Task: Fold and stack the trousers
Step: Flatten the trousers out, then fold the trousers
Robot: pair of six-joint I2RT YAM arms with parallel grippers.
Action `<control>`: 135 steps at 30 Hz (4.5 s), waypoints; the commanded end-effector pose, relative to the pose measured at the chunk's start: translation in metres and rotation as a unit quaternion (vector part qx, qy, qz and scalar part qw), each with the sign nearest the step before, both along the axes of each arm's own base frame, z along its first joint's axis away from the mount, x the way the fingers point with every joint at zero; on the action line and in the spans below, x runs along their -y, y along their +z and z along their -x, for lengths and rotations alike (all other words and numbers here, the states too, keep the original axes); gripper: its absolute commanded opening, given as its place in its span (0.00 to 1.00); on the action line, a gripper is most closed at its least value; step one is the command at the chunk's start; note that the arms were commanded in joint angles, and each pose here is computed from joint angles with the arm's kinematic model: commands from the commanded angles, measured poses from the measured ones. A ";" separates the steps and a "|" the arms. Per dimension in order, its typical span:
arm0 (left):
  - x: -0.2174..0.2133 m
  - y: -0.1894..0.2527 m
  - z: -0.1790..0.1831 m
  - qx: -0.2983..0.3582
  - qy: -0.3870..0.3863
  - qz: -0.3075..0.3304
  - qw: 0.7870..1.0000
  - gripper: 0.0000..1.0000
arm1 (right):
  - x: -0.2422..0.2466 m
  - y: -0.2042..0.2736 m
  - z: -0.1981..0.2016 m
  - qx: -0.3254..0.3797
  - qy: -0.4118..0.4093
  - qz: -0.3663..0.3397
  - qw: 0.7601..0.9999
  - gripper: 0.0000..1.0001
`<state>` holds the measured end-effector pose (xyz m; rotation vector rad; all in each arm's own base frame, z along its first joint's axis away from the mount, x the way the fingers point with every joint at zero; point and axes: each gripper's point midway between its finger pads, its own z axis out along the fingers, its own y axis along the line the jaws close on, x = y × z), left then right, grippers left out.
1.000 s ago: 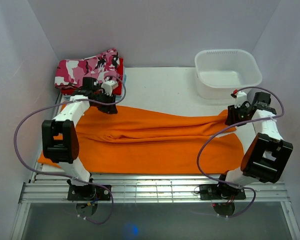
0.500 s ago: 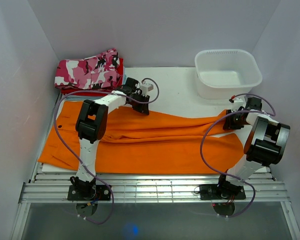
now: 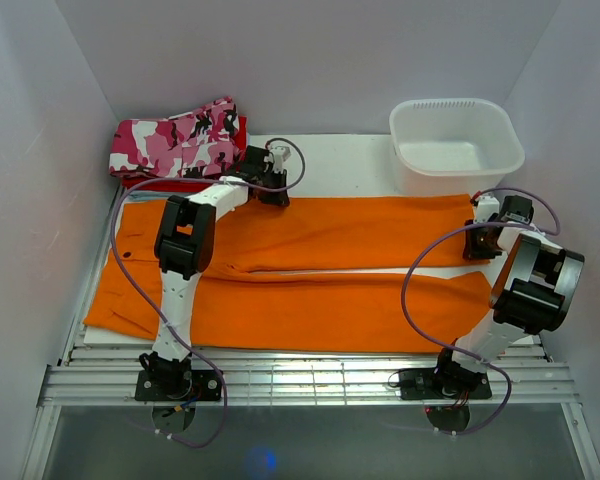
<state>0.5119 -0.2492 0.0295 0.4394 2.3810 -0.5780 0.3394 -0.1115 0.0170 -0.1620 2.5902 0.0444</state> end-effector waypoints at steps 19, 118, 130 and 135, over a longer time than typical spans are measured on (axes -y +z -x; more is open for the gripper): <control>-0.021 0.126 0.066 0.010 -0.096 0.079 0.992 0.59 | 0.012 0.061 0.061 -0.077 0.177 0.062 0.979 0.53; -0.406 0.015 0.062 -0.059 -0.100 -0.135 0.984 0.56 | -0.068 -0.030 -0.027 -0.112 0.351 0.027 0.929 0.44; -0.393 0.000 0.096 -0.070 -0.139 -0.097 0.983 0.28 | -0.072 -0.018 0.063 -0.140 0.449 0.031 0.882 0.39; -0.392 0.007 0.093 -0.046 -0.148 -0.107 0.982 0.33 | -0.077 0.013 0.056 -0.096 0.459 0.025 0.883 0.40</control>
